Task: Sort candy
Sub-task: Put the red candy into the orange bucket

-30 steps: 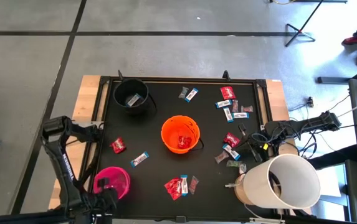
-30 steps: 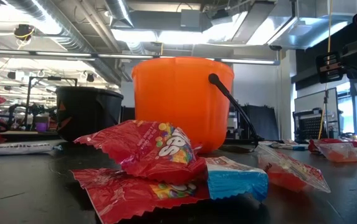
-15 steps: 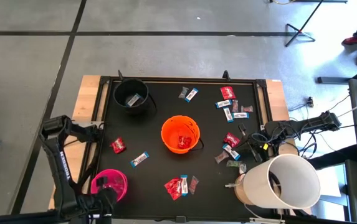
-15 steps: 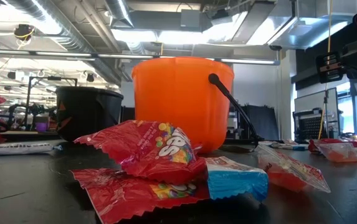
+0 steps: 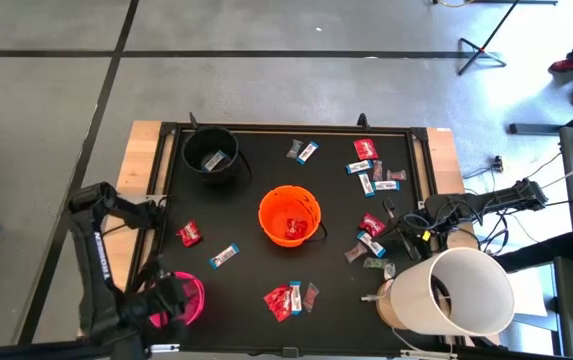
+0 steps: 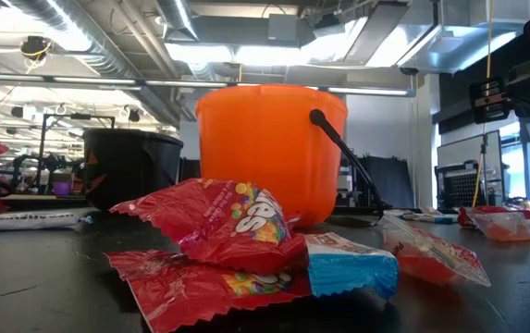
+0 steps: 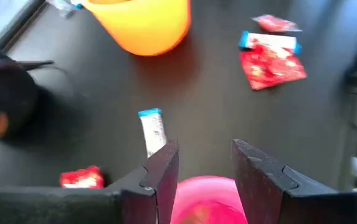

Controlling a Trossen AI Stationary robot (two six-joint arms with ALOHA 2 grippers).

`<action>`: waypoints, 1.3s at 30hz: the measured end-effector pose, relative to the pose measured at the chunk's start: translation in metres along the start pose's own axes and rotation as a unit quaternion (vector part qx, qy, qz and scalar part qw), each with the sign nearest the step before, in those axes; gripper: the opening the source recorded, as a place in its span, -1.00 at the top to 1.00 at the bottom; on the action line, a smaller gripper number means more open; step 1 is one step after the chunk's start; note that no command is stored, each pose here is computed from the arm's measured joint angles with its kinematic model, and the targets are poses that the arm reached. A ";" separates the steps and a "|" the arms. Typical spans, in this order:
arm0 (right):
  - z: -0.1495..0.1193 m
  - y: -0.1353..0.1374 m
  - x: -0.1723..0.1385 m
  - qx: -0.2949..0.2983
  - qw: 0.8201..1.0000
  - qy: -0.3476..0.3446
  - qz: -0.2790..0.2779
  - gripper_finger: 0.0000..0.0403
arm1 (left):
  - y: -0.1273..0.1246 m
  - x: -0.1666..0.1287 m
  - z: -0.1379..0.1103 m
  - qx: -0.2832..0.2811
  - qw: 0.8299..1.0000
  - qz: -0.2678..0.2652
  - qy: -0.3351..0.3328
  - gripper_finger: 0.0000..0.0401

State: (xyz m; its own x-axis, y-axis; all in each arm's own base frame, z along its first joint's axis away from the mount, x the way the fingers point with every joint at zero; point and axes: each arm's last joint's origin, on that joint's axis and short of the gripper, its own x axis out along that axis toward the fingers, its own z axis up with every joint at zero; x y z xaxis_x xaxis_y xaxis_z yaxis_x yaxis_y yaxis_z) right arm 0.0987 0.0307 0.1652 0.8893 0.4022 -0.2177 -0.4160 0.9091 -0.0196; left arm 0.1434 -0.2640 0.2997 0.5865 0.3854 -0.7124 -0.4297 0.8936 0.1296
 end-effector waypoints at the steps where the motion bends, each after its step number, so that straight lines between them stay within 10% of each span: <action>1: 0.000 0.000 0.000 0.000 1.000 0.000 0.000 1.00 | 0.004 0.004 0.005 -0.006 1.000 0.008 0.008 0.32; 19: 0.000 0.000 0.000 0.000 1.000 0.000 0.000 1.00 | 0.105 0.042 0.027 -0.082 0.996 0.004 -0.027 0.32; 39: 0.000 0.000 0.000 0.000 1.000 0.000 0.000 1.00 | 0.153 0.138 -0.045 -0.137 0.958 0.056 0.247 0.32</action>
State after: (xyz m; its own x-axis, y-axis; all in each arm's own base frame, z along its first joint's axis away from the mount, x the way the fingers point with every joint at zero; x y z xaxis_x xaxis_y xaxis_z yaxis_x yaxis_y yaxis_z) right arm 0.0987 0.0307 0.1653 0.8893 0.4023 -0.2174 -0.4160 0.9092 -0.0194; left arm 0.1284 -0.0843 0.1902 0.1588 0.2583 -0.9529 -0.6747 0.7331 0.0863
